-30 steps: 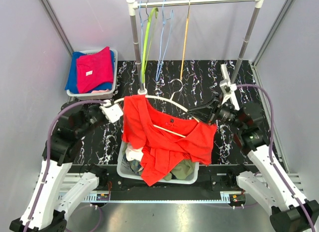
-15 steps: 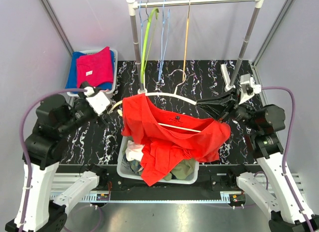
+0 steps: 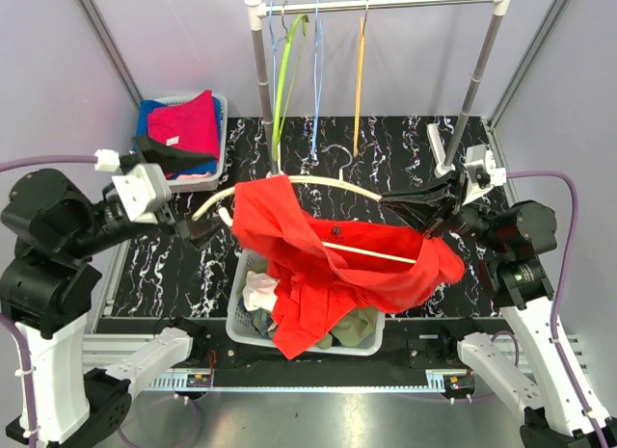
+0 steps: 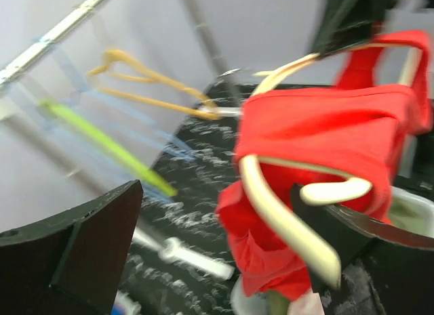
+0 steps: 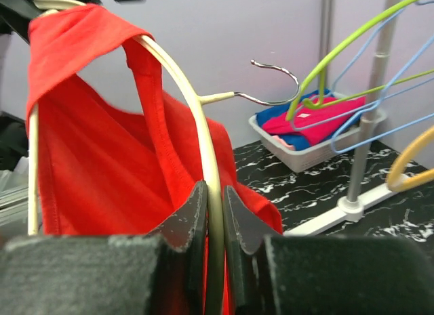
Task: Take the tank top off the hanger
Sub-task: Pick up the hanger at the center of the board.
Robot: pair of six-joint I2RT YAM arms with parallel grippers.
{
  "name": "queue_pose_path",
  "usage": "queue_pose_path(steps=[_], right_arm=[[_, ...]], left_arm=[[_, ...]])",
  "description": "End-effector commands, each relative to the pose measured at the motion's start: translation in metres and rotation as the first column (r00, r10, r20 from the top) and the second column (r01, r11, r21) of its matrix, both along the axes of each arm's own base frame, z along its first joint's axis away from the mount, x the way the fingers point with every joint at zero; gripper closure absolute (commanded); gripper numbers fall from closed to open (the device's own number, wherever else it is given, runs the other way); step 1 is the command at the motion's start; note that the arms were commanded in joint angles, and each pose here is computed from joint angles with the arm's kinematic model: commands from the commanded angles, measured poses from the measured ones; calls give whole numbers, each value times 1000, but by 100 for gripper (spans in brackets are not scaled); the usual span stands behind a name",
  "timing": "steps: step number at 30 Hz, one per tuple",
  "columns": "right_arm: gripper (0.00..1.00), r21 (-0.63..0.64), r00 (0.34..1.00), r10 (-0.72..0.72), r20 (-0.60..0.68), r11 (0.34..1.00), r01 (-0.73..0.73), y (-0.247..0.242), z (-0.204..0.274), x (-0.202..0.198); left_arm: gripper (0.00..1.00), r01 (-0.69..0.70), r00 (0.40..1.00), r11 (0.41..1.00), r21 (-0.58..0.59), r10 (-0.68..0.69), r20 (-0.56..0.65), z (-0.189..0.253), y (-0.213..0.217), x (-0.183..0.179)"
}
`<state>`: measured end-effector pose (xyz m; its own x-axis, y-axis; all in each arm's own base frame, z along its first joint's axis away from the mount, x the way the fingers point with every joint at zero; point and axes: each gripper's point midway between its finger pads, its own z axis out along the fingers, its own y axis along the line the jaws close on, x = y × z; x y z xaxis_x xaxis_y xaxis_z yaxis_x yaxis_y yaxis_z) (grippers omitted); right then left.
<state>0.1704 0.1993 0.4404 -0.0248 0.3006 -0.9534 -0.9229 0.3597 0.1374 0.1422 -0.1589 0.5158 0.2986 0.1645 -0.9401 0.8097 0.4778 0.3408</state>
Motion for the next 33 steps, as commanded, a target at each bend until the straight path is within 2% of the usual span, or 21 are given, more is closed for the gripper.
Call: queue_pose_path(steps=[1, 2, 3, 8, 13, 16, 20, 22, 26, 29, 31, 33], right_arm=[[93, -14, 994, 73, 78, 997, -72, 6, 13, -19], [93, -13, 994, 67, 87, 998, -66, 5, 15, -19], [93, -12, 993, 66, 96, 998, -65, 5, 17, -20], [95, -9, 991, 62, 122, 998, -61, 4, 25, -21], [98, -28, 989, 25, 148, 999, -22, 0, 30, -21], [100, -44, 982, -18, 186, 999, 26, -5, 33, -19], [100, -60, 967, -82, 240, 993, 99, -12, 32, -13], [100, -67, 961, -102, 256, 990, 123, -14, 32, -12], [100, -53, 915, -191, 355, 973, 223, -27, 37, -11], [100, -37, 864, -255, 434, 953, 301, -36, 39, -7], [100, -38, 855, -254, 452, 952, 303, -35, 38, -6], [100, -34, 844, -257, 471, 951, 308, -35, 37, -3]], left_arm=[[1, 181, 972, 983, 34, -174, -156, -52, -19, -20], [1, 170, 977, 983, 66, -159, -142, -63, -17, -17], [1, 162, 969, 982, 99, -140, -204, -92, -15, -12], [1, 119, 953, 970, 211, -52, -297, -179, -1, -12], [1, 12, 966, 944, 330, 75, -248, -209, 22, -1], [1, -111, 970, 916, 386, 184, -156, -202, 40, 14], [1, -230, 970, 867, 442, 239, 36, -164, 60, 23], [1, -261, 964, 826, 499, 254, 84, -162, 71, 26], [1, -264, 963, 784, 562, 248, 107, -166, 82, 17], [1, -264, 964, 798, 541, 241, 115, -158, 81, 12], [1, -247, 969, 845, 475, 223, 108, -136, 73, 3], [1, -167, 986, 893, 417, 151, 73, -118, 56, -5]])
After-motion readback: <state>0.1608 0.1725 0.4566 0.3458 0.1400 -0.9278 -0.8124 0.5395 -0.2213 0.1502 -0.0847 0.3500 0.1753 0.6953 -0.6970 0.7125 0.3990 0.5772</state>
